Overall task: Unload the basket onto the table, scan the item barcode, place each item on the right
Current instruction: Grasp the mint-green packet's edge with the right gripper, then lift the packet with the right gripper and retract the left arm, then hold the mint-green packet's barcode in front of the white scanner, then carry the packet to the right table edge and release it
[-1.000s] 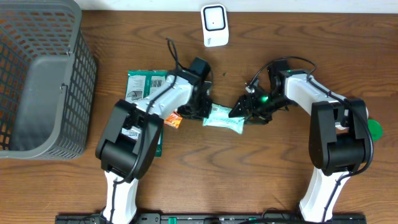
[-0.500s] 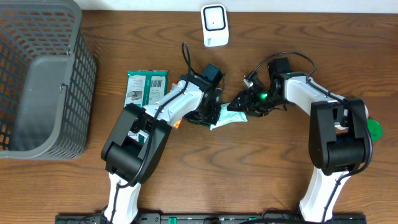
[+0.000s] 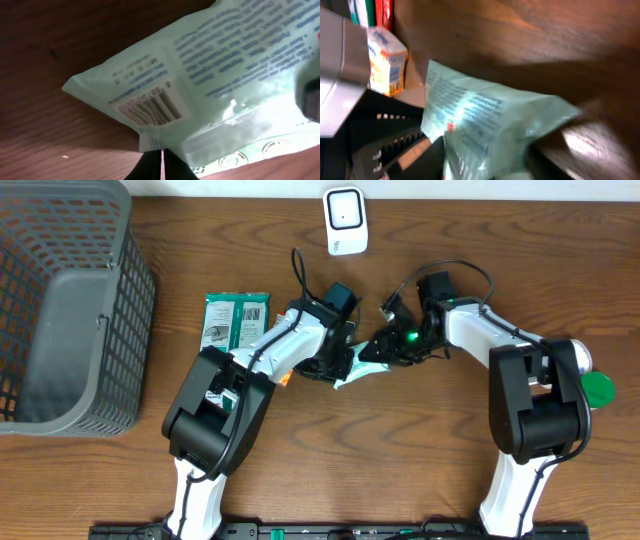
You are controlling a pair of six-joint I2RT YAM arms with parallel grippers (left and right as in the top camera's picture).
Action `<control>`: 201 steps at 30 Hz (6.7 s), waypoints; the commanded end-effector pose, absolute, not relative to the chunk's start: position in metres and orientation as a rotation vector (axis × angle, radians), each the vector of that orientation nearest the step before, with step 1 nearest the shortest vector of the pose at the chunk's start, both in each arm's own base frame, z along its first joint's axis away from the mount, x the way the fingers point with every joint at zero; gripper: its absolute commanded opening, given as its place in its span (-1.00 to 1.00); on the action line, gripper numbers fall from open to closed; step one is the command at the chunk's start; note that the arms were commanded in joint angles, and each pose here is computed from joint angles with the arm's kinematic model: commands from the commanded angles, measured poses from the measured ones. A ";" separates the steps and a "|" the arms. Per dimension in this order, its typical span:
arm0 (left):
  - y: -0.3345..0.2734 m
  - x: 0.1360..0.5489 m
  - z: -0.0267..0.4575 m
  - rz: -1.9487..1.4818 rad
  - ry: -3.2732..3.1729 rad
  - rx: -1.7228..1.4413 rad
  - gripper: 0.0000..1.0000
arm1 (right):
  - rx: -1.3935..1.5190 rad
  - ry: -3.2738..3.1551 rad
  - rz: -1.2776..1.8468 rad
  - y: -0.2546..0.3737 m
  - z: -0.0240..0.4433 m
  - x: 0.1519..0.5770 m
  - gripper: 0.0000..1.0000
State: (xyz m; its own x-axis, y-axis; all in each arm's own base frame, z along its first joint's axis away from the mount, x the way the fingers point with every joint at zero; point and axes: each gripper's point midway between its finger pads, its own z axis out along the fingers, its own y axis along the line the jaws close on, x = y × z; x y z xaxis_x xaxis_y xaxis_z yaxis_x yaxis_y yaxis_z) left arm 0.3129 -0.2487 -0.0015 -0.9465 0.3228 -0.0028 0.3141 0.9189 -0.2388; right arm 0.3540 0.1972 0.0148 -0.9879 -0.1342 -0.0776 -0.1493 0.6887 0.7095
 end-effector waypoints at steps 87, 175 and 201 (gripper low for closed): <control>0.015 0.410 0.164 0.136 -3.593 0.588 0.70 | -0.669 2.673 0.047 0.163 0.223 0.426 -0.98; 0.015 0.410 0.164 0.136 -3.593 0.588 0.71 | -0.678 1.602 -1.350 0.267 0.194 0.618 -0.98; 0.015 0.410 0.164 0.136 -3.593 0.588 0.71 | -0.465 2.041 -0.410 0.197 0.330 0.532 -0.98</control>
State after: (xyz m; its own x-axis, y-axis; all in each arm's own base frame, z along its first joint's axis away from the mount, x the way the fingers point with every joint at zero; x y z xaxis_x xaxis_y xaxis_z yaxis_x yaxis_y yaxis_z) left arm 0.4104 0.0119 0.1698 -0.8211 -0.3221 -0.4713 -0.2785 0.9467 -0.1618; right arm 0.5449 0.1951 0.3186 -0.4716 -0.7717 -0.4268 -0.1169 0.5344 -0.8371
